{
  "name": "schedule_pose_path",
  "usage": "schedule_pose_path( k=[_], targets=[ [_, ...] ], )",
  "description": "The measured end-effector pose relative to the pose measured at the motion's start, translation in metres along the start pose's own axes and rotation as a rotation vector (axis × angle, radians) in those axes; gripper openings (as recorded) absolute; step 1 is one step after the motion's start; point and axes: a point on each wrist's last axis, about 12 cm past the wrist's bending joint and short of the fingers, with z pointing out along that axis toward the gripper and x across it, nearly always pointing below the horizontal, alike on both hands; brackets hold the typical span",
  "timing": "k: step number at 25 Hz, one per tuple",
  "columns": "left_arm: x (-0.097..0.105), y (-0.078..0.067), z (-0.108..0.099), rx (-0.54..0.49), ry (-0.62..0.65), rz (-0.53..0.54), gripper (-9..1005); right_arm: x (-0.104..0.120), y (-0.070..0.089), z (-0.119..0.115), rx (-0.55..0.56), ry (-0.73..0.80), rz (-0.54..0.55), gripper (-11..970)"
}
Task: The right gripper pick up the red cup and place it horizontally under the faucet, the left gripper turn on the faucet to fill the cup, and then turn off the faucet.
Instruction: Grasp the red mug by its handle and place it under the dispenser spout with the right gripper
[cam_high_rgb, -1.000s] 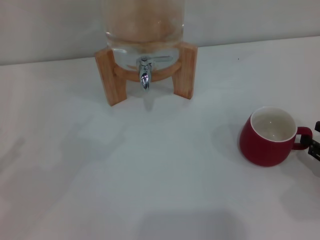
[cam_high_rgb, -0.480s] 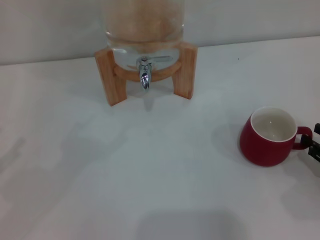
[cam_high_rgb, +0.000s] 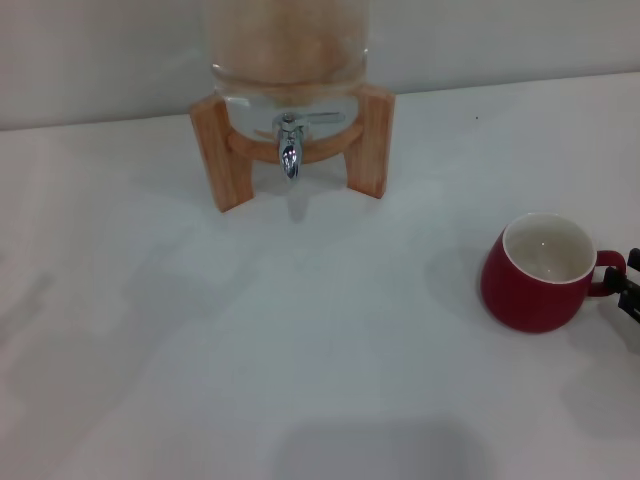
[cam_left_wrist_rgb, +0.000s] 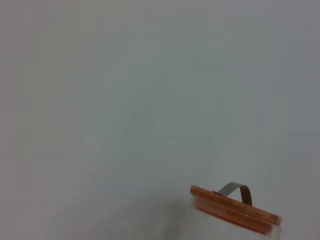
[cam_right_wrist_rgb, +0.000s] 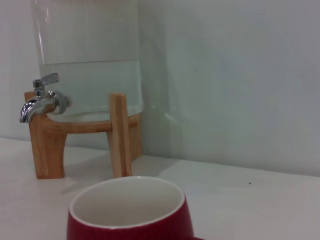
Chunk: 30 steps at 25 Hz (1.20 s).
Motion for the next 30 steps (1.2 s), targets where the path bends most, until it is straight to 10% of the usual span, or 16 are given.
schedule_pose_path(
  k=[15,30],
  targets=[
    [0.001,0.000,0.000,-0.004,-0.001,-0.001,890,-0.002,0.004,0.010,-0.018,-0.009,-0.022,169],
    [0.001,0.001,0.000,-0.011,-0.002,-0.004,890,-0.006,0.006,0.021,-0.018,-0.045,0.011,155]
  ],
)
